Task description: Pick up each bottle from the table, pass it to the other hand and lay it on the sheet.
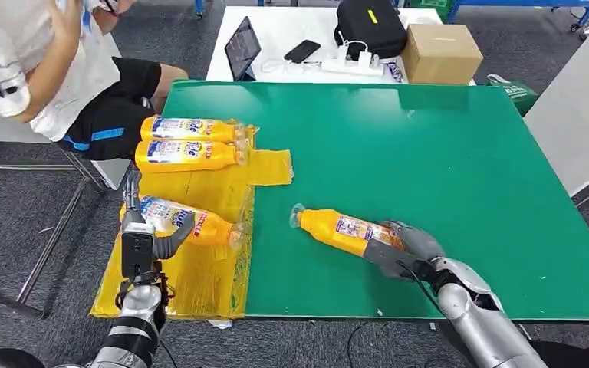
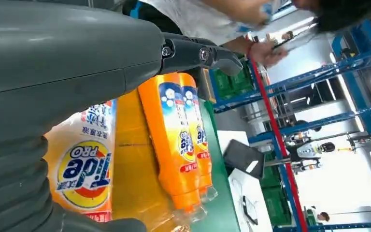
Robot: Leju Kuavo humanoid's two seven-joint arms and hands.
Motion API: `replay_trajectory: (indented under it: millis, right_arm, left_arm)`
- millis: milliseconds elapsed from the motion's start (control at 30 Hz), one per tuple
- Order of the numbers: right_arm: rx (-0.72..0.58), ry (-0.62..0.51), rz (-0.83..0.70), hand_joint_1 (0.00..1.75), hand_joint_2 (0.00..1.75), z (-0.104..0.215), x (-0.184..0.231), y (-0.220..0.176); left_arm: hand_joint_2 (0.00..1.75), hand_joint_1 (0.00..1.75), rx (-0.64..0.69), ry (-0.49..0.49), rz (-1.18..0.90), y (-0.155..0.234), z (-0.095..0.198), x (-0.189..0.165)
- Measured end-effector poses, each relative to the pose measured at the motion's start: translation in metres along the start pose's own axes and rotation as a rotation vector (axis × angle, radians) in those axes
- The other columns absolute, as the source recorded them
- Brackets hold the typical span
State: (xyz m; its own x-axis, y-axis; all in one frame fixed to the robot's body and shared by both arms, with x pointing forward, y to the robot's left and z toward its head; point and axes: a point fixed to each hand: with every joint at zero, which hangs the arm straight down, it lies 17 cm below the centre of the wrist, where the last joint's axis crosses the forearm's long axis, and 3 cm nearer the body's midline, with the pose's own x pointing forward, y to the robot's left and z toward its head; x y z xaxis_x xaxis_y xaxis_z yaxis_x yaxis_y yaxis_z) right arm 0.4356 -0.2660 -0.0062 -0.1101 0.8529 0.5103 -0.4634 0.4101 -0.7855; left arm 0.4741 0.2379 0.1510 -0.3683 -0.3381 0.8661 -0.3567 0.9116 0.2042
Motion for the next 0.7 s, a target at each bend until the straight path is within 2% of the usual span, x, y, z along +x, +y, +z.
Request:
replay_trajectory:
  millis: [67,100,367,467,500,533,567,600,700]
  right_arm:
    - [0.002,0.001,-0.003,1.71,1.75,-0.001,0.0,0.001]
    - [0.003,0.001,-0.004,1.75,1.75,-0.001,0.001,0.002]
    - [-0.1,-0.061,-0.047,1.75,1.75,-0.007,0.027,0.003]
    - [-0.257,-0.154,-0.118,1.75,1.75,-0.001,0.058,-0.009]
    - [-0.345,-0.203,-0.143,1.75,1.75,0.005,0.075,-0.018]
    - [-0.428,-0.235,-0.162,1.75,1.75,0.012,0.087,-0.029]
    - [-0.565,-0.282,-0.188,1.75,1.75,0.022,0.106,-0.057]
    - [-0.635,-0.299,-0.207,1.75,1.75,0.028,0.116,-0.072]
    - [-0.734,-0.317,-0.25,1.75,1.75,0.039,0.13,-0.099]
  left_arm:
    - [1.75,0.0,-0.001,0.002,0.0,-0.001,0.0,0.0]
    - [1.75,0.0,-0.002,0.003,0.0,-0.001,0.001,-0.001]
    - [1.75,0.0,-0.011,0.01,0.01,-0.006,0.002,-0.001]
    - [1.75,0.0,-0.03,0.039,0.049,-0.012,0.006,-0.004]
    - [1.75,0.0,-0.04,0.068,0.08,-0.015,0.01,-0.008]
    - [1.75,0.0,-0.05,0.097,0.113,-0.018,0.014,-0.011]
    - [1.75,0.0,-0.063,0.128,0.147,-0.022,0.019,-0.015]
    - [1.75,0.0,-0.069,0.142,0.162,-0.024,0.023,-0.017]
    - [1.75,0.0,-0.077,0.155,0.186,-0.029,0.028,-0.016]
